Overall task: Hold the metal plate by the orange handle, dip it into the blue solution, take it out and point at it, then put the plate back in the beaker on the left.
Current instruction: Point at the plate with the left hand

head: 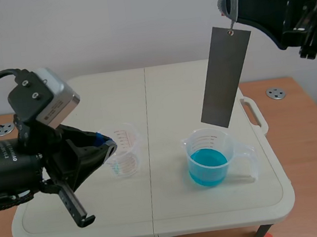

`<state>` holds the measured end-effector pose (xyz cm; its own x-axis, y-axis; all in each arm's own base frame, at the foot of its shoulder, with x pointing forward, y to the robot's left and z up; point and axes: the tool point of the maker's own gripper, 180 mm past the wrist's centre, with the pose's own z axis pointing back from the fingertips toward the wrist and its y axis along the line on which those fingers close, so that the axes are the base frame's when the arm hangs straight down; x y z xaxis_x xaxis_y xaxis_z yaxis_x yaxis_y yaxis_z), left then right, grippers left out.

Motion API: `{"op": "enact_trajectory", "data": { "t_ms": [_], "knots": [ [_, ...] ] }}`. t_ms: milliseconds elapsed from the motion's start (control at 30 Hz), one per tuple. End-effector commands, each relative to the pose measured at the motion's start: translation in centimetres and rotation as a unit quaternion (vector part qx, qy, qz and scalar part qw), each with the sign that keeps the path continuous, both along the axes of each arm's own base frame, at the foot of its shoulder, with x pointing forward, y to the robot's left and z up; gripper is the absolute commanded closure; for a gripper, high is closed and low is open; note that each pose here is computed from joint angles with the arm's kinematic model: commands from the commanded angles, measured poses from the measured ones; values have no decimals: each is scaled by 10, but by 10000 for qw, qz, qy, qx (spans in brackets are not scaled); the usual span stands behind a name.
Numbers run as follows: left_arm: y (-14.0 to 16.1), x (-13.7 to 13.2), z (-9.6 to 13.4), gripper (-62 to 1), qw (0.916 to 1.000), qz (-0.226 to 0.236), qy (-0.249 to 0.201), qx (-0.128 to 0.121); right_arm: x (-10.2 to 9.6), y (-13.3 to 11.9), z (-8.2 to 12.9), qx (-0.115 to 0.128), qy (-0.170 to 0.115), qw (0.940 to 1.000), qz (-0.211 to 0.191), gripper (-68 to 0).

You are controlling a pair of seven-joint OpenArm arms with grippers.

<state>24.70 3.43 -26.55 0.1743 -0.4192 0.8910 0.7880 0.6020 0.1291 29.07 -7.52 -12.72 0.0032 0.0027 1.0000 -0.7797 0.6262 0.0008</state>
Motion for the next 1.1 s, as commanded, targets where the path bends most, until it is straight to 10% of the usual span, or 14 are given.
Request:
{"op": "enact_trajectory", "data": {
  "t_ms": [0, 1067],
  "knots": [
    [-5, 4, 4, -42, 9999, -21, -63, -107, -2, 2, 14, 53, -232, 9997, 92, -11],
    [-95, 52, -7, -41, 9975, -684, -125, -124, -2, 2, 14, 51, -231, 9997, 92, -11]
  ]
}}
